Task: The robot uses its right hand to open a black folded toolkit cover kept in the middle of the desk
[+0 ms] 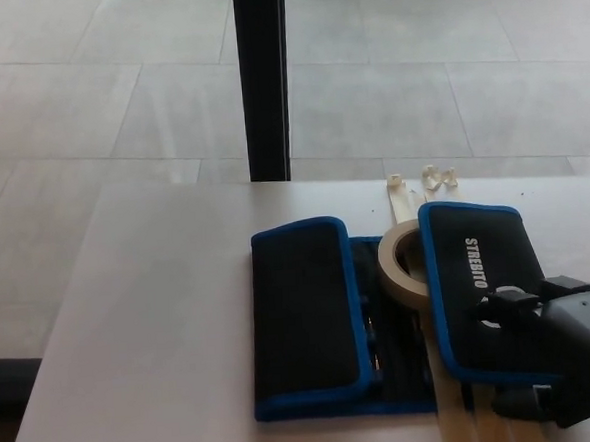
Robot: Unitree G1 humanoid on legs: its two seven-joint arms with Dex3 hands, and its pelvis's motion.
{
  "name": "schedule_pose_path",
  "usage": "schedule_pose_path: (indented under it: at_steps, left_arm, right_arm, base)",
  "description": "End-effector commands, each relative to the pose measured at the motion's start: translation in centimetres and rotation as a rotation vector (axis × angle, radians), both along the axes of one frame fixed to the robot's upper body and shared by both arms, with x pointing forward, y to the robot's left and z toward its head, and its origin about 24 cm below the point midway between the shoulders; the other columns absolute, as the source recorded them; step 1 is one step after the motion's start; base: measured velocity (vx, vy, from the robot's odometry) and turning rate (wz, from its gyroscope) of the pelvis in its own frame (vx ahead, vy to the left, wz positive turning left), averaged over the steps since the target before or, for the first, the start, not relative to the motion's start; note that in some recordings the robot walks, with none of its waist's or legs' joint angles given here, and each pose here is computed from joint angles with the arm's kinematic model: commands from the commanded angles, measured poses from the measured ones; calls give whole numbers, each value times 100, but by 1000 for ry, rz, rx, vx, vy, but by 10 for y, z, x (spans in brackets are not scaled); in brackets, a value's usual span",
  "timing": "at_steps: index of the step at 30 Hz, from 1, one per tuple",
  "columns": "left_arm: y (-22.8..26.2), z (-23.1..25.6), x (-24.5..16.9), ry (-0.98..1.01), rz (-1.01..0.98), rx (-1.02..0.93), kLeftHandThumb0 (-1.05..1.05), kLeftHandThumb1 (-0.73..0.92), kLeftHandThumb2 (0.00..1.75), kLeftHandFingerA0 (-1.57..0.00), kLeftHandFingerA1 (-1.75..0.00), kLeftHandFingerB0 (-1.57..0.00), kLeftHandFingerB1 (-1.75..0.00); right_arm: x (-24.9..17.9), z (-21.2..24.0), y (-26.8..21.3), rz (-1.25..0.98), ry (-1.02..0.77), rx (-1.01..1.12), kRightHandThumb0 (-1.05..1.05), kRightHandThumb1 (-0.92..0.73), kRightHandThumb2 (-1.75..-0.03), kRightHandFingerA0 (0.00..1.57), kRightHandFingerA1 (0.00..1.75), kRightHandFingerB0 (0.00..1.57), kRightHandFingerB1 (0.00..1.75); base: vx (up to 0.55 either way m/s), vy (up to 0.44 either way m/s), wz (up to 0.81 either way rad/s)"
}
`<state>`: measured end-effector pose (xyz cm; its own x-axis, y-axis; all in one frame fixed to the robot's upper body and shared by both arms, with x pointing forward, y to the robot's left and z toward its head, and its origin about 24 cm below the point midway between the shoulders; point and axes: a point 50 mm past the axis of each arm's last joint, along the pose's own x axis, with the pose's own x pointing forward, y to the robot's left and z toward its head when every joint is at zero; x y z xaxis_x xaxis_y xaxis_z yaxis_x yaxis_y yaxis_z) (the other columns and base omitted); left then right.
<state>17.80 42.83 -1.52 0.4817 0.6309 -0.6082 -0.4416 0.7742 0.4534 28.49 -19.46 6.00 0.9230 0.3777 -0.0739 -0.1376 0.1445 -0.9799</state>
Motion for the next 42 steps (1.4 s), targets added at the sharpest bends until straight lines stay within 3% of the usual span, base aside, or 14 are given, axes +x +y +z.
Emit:
schedule_pose_path:
  at_steps: [1,5,6,7,8,10,13,14,15,22,24,26,27,42]
  left_arm:
    - [7,8,-1,10,1,23,-105,35,125,-48,-132,-39,-135]
    - [7,8,1,-4,13,12,-88,0,112,-55,-112,-22,-94]
    - [7,8,0,1,6,17,-105,34,125,-51,-132,-36,-134]
    - [7,8,0,3,1,17,-105,35,124,-50,-132,-35,-131]
    - [6,8,1,-1,1,19,-100,-2,116,-47,-112,-29,-103]
    - [5,7,1,-7,9,16,-105,-1,118,-76,-132,-27,-105]
    - [5,5,-1,-4,14,18,-105,1,119,-70,-129,-22,-102]
    - [6,5,-1,9,6,22,-100,6,121,-49,-115,-12,-95]
    - [6,5,-1,23,-1,29,-105,36,131,-49,-133,-44,-137]
    - [4,3,-2,38,-19,40,-105,33,136,-50,-136,-38,-134]
    - [4,3,-2,33,-8,35,-105,14,131,-89,-142,-20,-103]
    - [4,3,-3,46,-15,48,-105,16,132,-86,-140,-12,-98]
    - [4,2,-3,46,-19,43,-105,32,138,-55,-141,-39,-135]
    - [4,2,-3,39,-10,37,-105,34,139,-57,-127,-47,-120]
  right_arm:
    - [-5,-7,1,119,-144,-386,-69,-69,-62,31,54,31,36]
    - [-5,-12,0,95,-169,-469,-73,-67,-61,23,54,23,36]
    - [-4,-14,-1,71,-184,-492,-69,-64,-60,19,51,24,33]
    - [-4,-15,-2,57,-210,-509,-65,-61,-58,18,50,27,31]
    - [-3,-14,-3,44,-238,-518,-61,-60,-59,17,49,26,31]
    - [-1,-14,-4,10,-289,-518,-57,-55,-57,19,48,26,32]
    - [1,-14,-5,-20,-342,-505,-47,-55,-58,24,53,26,32]
    - [2,-13,-5,-28,-383,-481,-39,-56,-57,43,58,32,35]
    - [3,-11,-6,-31,-409,-464,-38,-63,-58,55,68,35,37]
    - [12,-2,-12,-43,-534,-417,-36,-68,-64,84,157,46,43]
    - [14,0,-13,-34,-566,-394,-37,-66,-64,90,162,50,46]
    - [15,1,-13,-35,-571,-360,-38,-65,-65,89,163,52,47]
    - [15,2,-13,-26,-570,-350,-40,-68,-67,89,161,53,48]
    - [19,6,-15,-26,-624,-244,-35,-65,-61,90,162,94,70]
  base:
    - [0,0,0]
    - [0,0,0]
    - [0,0,0]
    - [0,0,0]
    - [0,0,0]
    - [0,0,0]
    - [0,0,0]
    - [0,0,0]
    - [0,0,0]
    - [0,0,0]
    - [0,0,0]
    - [0,0,0]
    - [0,0,0]
    - [0,0,0]
